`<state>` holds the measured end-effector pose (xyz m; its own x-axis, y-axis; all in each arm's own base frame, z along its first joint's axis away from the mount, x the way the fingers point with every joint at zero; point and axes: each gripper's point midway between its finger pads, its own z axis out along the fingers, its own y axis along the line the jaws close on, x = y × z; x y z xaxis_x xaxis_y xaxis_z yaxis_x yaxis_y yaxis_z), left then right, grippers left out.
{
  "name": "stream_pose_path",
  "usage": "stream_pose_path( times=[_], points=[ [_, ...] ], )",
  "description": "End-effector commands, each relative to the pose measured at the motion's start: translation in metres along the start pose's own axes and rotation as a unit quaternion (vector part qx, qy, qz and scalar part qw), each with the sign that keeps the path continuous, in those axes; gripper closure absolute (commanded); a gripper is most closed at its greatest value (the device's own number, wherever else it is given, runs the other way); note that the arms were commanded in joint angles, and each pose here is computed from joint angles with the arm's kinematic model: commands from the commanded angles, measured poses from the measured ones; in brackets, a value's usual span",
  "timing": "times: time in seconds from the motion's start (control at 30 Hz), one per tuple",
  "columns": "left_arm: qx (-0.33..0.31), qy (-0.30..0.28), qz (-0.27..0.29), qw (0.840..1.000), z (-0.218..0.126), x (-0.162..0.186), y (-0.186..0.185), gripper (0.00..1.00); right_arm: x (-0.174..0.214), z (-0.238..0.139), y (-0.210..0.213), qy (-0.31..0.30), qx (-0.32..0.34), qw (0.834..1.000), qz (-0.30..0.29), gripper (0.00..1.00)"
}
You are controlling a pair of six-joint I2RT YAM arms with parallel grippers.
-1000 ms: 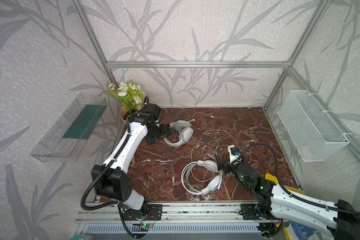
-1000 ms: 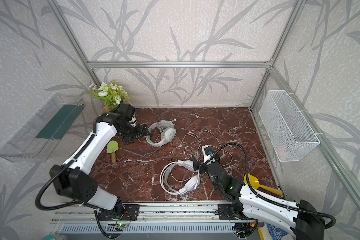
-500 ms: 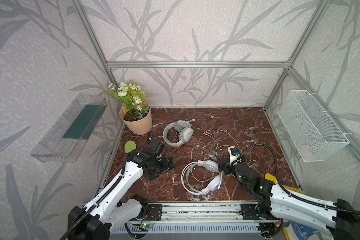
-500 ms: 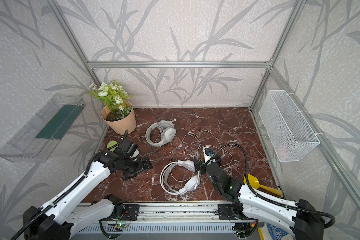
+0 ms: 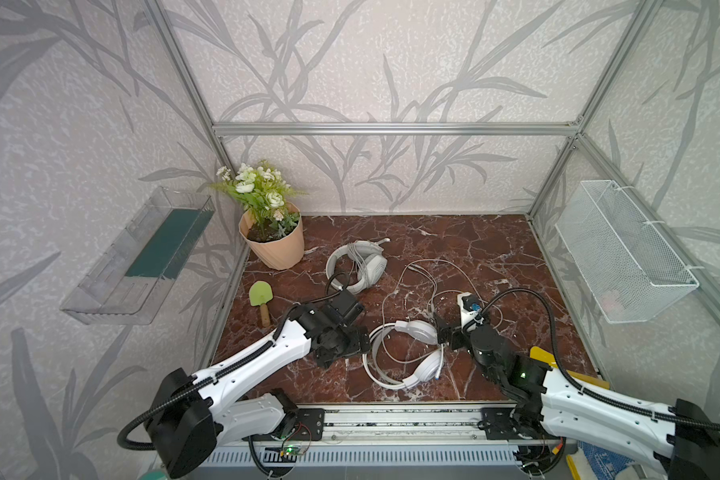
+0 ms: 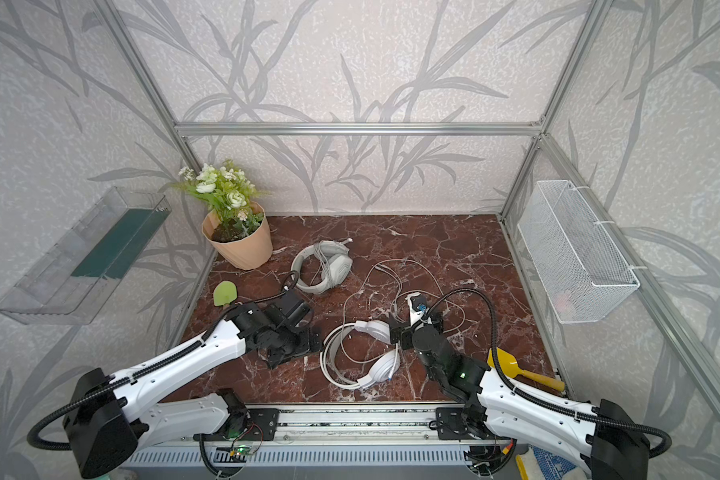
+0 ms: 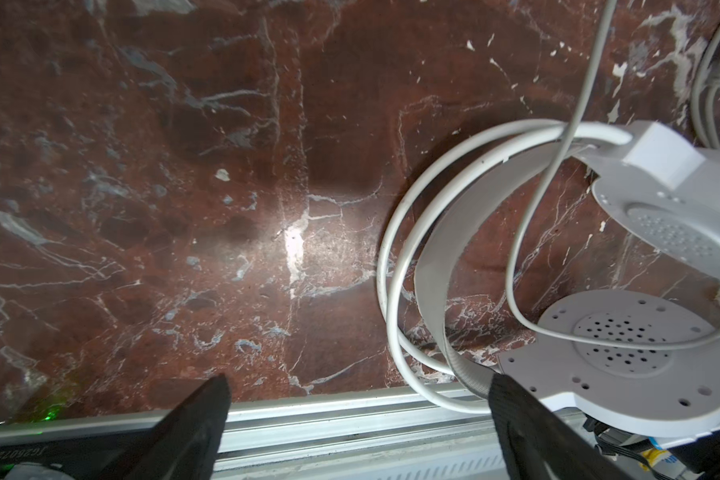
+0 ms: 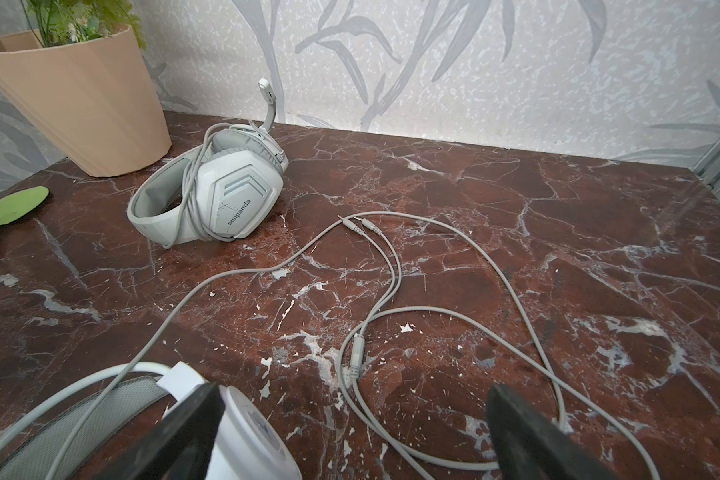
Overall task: Wrap the headphones
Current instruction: 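Close the left gripper on the white headset's headband near the robot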
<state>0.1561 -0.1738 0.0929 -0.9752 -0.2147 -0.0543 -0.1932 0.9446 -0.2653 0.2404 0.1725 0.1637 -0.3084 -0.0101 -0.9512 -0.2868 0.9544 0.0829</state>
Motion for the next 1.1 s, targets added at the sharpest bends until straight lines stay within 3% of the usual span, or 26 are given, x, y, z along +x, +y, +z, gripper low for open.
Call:
stream_pose_path(
  times=[0.0,0.2,0.4,0.7,1.07],
  points=[
    [0.003,-0.022,-0.011,1.000,0.000,-0.006,-0.016,0.01,-0.007,-0.002,0.003,-0.008,-0.009,1.000,0.011,0.01],
    [-0.020,-0.013,0.012,1.000,0.013,0.007,-0.034,0.06,-0.007,-0.001,0.004,-0.005,-0.012,1.000,0.008,0.01],
    [-0.078,-0.007,-0.011,0.997,0.019,0.011,-0.024,0.13,-0.008,-0.003,0.004,-0.006,-0.016,1.000,0.011,0.01],
    [-0.072,0.008,-0.022,0.997,0.039,0.013,-0.035,0.18,-0.011,-0.008,0.003,-0.014,-0.021,0.999,0.019,0.01],
    [-0.099,0.022,-0.012,0.995,0.055,0.014,-0.031,0.36,-0.012,-0.010,0.004,-0.015,-0.027,0.999,0.022,0.01]
  ],
)
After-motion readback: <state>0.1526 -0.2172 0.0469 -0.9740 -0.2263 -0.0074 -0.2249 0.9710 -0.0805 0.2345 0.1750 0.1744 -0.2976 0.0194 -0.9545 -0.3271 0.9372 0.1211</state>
